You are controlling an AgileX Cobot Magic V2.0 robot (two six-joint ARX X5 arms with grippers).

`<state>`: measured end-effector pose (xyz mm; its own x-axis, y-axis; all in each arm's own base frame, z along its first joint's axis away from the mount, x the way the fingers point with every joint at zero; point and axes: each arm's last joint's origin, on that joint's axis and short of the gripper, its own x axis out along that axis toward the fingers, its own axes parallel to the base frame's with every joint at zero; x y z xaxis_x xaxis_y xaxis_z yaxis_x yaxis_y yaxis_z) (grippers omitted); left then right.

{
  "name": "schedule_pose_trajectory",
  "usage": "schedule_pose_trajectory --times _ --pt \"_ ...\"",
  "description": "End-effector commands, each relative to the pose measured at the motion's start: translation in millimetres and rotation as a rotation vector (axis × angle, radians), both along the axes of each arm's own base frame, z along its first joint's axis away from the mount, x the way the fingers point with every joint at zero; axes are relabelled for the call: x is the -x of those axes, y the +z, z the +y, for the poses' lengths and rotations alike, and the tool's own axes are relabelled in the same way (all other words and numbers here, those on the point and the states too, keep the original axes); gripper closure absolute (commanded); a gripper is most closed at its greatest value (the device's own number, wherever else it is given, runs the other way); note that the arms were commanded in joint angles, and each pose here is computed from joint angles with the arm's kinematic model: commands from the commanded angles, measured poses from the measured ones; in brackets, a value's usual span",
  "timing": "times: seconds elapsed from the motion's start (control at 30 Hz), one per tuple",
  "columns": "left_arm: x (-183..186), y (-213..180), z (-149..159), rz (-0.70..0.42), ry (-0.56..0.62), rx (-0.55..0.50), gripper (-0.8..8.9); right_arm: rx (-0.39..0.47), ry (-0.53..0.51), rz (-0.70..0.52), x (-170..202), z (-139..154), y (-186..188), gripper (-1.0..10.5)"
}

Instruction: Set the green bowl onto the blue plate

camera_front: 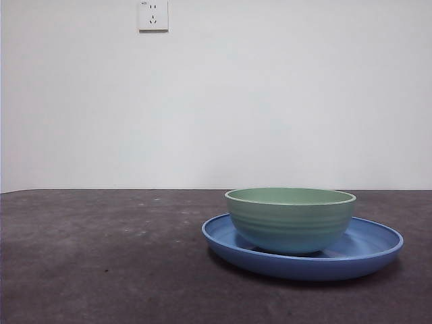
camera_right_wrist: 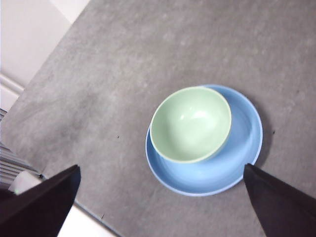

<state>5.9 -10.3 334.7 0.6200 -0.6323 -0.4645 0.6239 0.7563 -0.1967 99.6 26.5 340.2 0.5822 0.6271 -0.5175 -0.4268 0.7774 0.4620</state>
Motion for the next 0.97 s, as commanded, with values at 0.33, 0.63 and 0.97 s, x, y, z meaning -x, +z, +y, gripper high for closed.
schedule_pose_trajectory --times 0.33,0.63,0.97 --pt "0 3 0 -0.017 -0.003 0.018 2.2 0.071 -0.091 0.238 -22 0 -15 3.5" --pt "0 3 0 -0.017 -0.003 0.018 2.2 0.154 -0.086 0.424 -82 5 -49 3.5" --pt "0 3 0 -0.017 -0.002 0.018 2.2 0.179 -0.063 0.484 -142 11 -93 4.3"
